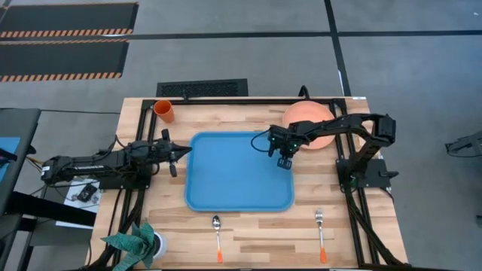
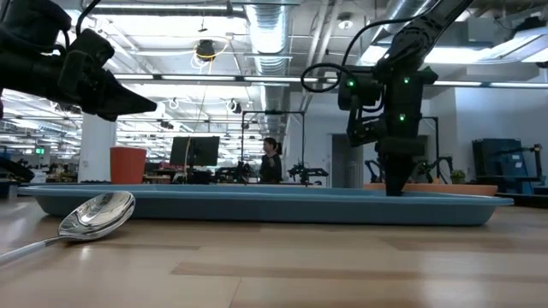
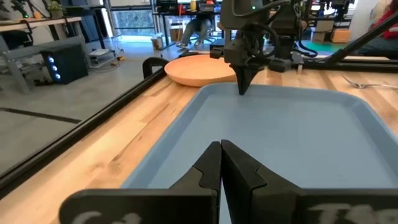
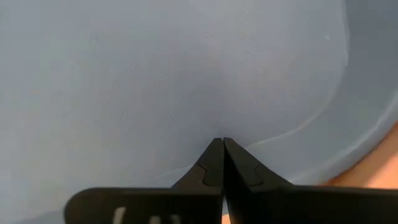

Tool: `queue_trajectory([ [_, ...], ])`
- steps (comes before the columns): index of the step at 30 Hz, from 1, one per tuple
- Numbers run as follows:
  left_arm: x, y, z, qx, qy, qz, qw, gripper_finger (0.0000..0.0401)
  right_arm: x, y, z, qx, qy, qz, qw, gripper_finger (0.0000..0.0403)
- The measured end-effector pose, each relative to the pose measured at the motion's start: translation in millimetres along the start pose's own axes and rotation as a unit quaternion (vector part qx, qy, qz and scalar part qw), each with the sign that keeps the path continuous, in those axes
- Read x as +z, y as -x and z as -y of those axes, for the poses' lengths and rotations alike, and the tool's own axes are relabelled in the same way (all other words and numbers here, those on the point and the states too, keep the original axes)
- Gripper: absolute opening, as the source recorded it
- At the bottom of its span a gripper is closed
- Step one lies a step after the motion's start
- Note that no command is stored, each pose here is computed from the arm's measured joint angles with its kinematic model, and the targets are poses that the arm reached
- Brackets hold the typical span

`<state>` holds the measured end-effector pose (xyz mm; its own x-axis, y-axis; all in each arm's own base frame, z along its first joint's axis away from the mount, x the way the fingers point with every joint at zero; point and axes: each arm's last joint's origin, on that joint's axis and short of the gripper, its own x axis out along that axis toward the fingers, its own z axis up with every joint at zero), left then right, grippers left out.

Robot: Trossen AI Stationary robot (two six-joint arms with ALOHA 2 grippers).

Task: Pick and place plate/cup/fork/spoon on tray
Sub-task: Prepare the blue serving tray

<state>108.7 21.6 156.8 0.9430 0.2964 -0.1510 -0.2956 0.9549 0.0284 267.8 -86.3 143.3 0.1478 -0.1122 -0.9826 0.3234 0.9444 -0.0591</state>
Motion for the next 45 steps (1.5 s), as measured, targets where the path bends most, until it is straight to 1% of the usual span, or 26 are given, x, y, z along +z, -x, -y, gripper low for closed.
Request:
queue_trajectory([
  [8,0,0,0,-0.007,0.000,-0.001,1.000,0.0000,0,0,4,-0.022,0.031,0.000,0.999,0.0015],
  [12,0,0,2,-0.031,0.000,-0.004,1.000,0.0000,1,3,0,-0.024,0.040,0.009,0.999,0.0018],
  [16,-2,-2,3,-0.043,-0.002,-0.018,0.999,0.0000,2,16,-12,-0.030,0.041,0.043,0.998,0.0012],
  [18,-3,-4,3,-0.043,-0.005,-0.026,0.999,0.0000,4,24,-19,-0.025,0.032,0.071,0.997,0.0009],
  [21,-4,-6,3,-0.044,-0.006,-0.030,0.999,0.0000,5,29,-33,-0.010,0.020,0.132,0.991,0.0008],
  [25,-3,-7,4,-0.043,-0.005,-0.026,0.999,0.0000,-4,22,-53,0.023,-0.011,0.189,0.982,0.0009],
  [30,-2,-7,4,-0.043,0.000,-0.020,0.999,0.0000,-18,12,-78,0.073,-0.050,0.256,0.963,0.0006],
  [33,-2,-7,4,-0.043,0.001,-0.021,0.999,0.0000,-28,8,-93,0.091,-0.068,0.284,0.952,0.0005],
  [38,-2,-7,4,-0.043,-0.002,-0.021,0.999,0.0000,-46,8,-117,0.104,-0.107,0.283,0.948,0.0003],
  [41,-2,-7,4,-0.043,-0.002,-0.021,0.999,0.0000,-58,16,-132,0.130,-0.135,0.277,0.942,0.0002],
  [45,-2,-7,4,-0.043,-0.007,-0.023,0.999,0.0000,-83,29,-151,0.151,-0.187,0.249,0.938,0.0002],
])
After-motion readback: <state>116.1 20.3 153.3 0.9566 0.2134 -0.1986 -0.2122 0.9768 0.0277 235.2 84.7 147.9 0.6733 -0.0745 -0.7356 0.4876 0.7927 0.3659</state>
